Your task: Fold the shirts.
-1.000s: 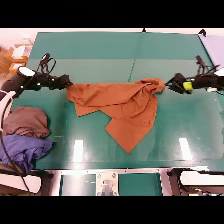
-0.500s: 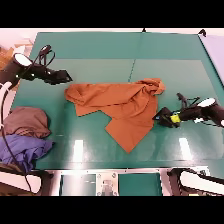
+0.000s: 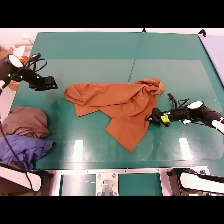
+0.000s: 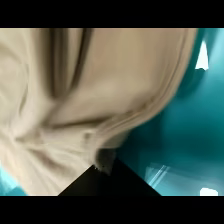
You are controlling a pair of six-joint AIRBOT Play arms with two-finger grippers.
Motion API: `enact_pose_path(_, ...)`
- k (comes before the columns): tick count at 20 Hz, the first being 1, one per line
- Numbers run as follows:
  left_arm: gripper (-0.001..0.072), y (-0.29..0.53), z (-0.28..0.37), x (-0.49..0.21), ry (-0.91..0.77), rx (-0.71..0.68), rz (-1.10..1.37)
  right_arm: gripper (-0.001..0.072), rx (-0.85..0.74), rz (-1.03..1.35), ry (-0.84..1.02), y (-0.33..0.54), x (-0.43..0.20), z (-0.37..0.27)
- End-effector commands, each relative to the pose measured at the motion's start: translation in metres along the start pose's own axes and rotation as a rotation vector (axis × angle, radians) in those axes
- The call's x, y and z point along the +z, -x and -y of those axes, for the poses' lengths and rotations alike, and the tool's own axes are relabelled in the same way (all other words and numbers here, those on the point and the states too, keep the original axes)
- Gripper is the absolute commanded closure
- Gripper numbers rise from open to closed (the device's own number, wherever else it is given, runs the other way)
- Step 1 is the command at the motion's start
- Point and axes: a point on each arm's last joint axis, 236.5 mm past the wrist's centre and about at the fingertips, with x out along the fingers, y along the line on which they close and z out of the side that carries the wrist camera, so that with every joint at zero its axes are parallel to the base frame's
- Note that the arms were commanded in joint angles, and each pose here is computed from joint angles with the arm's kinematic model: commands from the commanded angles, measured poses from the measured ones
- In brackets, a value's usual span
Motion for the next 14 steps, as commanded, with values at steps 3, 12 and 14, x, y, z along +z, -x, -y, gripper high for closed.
enact_pose_path(3, 0.0166, -0.043, 0.026, -0.005, 0.058, -0.241, -0.04, 0.0692, 0.017, 0.068, 0.038, 0.014, 0.028, -0.014)
enact_pose_path(12, 0.0316, -0.074, 0.056, -0.009, 0.145, -0.447, -0.064, 0.0692, 0.019, 0.074, 0.043, 0.015, 0.031, -0.016)
enact_pose_path(14, 0.0678, -0.074, 0.061, -0.005, 0.128, -0.475, -0.044, 0.0692, 0.022, 0.063, 0.043, 0.015, 0.028, -0.017)
